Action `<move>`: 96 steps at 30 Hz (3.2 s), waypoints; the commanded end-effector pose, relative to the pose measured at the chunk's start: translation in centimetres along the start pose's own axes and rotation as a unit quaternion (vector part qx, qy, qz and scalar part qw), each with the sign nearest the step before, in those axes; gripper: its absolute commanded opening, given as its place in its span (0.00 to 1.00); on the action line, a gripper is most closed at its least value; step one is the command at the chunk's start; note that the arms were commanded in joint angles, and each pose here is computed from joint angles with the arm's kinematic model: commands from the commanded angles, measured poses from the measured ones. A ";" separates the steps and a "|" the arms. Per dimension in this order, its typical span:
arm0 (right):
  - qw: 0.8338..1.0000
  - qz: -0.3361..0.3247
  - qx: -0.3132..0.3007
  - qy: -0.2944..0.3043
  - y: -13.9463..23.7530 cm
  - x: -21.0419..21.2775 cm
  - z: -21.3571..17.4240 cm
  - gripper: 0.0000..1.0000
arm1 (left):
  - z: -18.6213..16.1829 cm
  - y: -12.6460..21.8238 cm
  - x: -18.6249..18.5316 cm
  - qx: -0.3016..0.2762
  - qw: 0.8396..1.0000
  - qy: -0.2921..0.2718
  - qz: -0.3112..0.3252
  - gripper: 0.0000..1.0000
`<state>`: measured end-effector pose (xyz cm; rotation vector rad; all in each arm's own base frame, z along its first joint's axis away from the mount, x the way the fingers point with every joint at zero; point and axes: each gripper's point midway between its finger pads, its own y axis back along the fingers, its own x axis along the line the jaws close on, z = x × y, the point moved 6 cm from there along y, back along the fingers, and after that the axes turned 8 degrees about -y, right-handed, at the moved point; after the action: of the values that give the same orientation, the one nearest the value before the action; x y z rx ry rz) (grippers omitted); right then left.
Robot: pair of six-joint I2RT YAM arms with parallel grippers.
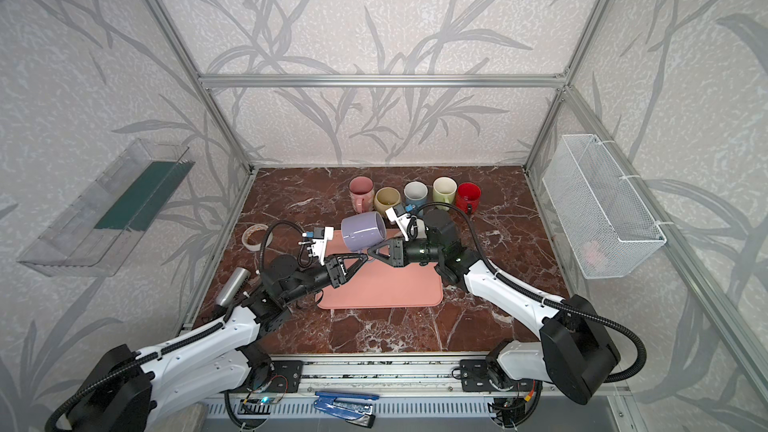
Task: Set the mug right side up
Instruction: 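Tilt the lavender mug sideways toward the left gripper while the left gripper approaches, then grip the lavender mug's rim with the left gripper while the right gripper holds the base, then release the lavender mug with the right gripper while the left gripper pulls it away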
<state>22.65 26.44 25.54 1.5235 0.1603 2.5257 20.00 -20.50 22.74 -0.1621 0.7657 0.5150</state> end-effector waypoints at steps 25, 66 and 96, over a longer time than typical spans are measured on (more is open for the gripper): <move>0.993 0.107 -0.002 0.042 -0.3 2.3 0.7 0.00 | 2.9 -0.7 -2.8 -0.038 0.997 -0.014 -0.064 0.00; 0.994 0.090 -0.033 0.052 0.9 1.2 1.7 0.00 | 3.0 -0.3 -2.4 -0.041 0.997 -0.022 -0.059 0.09; 0.993 0.103 -0.034 0.047 0.6 -0.4 0.9 0.00 | 3.3 -1.8 -1.6 -0.053 0.996 0.007 -0.073 0.00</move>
<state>24.24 25.47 24.84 1.5374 -0.0805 2.6235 21.90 -21.76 23.90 -0.2413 0.7958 0.4414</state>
